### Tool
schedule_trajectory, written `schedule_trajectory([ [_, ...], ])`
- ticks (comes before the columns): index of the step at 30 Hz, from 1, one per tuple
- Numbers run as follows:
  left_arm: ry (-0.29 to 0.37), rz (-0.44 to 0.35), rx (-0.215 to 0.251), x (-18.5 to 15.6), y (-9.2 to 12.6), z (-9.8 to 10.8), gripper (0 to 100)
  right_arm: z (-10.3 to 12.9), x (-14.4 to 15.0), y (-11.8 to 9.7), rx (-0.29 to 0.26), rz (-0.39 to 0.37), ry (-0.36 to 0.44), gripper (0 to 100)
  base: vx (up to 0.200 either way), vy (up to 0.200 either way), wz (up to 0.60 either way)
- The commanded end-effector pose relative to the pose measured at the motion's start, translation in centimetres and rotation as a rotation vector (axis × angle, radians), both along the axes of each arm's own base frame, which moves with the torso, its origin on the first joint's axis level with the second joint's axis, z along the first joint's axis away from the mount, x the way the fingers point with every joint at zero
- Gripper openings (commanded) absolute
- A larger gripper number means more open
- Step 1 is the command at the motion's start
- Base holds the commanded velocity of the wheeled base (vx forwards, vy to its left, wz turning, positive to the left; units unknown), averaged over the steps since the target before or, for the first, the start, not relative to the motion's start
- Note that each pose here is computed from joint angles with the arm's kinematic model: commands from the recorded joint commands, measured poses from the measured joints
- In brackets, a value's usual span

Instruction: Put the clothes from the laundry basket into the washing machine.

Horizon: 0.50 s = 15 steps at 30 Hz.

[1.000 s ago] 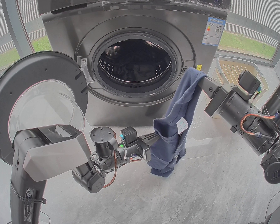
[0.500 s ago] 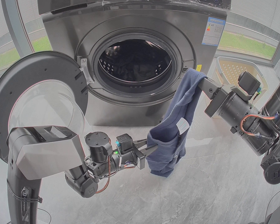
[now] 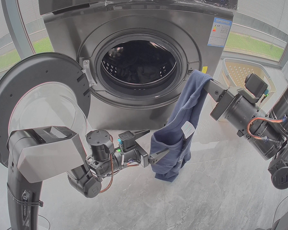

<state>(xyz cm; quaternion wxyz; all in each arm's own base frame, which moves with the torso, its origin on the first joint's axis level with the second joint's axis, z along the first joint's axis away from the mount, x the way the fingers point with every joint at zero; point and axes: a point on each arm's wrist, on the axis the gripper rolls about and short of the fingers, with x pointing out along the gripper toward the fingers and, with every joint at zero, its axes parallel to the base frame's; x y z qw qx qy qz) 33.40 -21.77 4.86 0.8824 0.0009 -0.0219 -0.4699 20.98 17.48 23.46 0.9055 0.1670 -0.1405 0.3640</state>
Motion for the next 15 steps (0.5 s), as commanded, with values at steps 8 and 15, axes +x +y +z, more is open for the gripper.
schedule_trajectory([
  [8,-0.008,-0.04,-0.005,0.3,-1.5,-0.8,100,-0.1,0.0,0.0,-0.002,0.001,0.001,0,0.0,0.0,0.0],
  [15,-0.028,-0.034,-0.02,0.6,-1.8,-0.3,0,-0.1,0.0,0.1,-0.002,0.002,0.004,0,0.0,0.0,0.0],
])
